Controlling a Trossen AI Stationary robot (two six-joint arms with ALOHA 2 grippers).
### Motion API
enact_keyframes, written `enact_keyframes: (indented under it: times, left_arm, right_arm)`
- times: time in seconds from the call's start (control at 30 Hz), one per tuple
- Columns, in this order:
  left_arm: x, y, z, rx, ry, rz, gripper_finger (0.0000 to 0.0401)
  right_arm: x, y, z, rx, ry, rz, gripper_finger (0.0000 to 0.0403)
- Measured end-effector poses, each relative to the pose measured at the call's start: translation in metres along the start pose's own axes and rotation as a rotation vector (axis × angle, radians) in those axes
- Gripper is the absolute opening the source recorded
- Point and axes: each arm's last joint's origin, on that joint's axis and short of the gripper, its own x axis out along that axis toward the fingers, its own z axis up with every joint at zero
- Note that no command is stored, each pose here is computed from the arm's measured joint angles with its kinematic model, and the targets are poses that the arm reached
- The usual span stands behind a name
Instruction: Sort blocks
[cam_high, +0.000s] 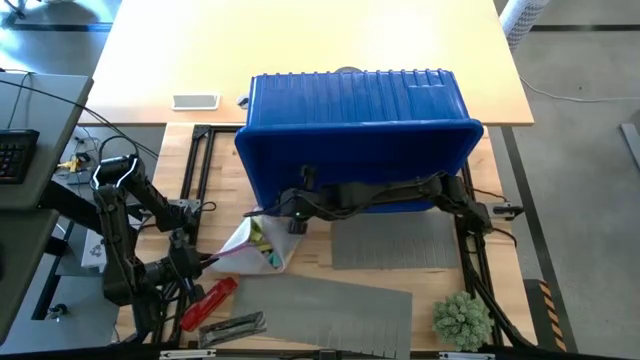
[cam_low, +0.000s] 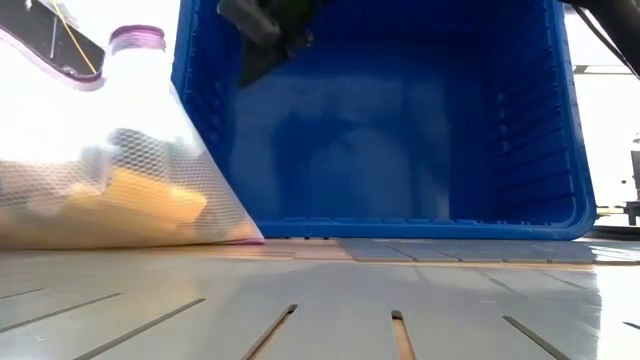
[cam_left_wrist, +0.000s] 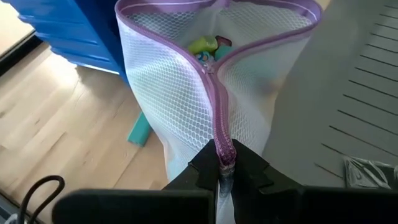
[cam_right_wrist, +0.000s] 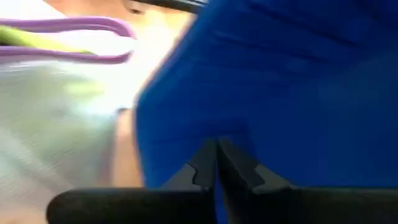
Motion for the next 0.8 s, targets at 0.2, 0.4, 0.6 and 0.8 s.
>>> enact_keyframes:
  times: [0.2, 0.4, 0.6, 0.8]
  left_arm:
    - [-0.001, 0.000, -0.001, -0.001, 0.002, -0.001, 0.0000]
    - [0.000, 0.000, 0.000, -0.004, -0.003, -0.002, 0.0000]
    - [0.000, 0.000, 0.000, -0.001, -0.005, -0.001, 0.0000]
    - [0.000, 0.000, 0.000, -0.002, -0.005, -0.001, 0.0000]
  right_arm:
    - [-0.017, 0.023, 0.017, 0.009, -0.182, 0.355, 0.0000]
    - [-0.030, 0.058, 0.028, 0.178, -0.289, 0.538, 0.0029]
    - [-0.022, 0.086, 0.023, 0.245, -0.297, 0.394, 0.0148]
    - [-0.011, 0.095, 0.014, 0.241, -0.256, 0.204, 0.0249]
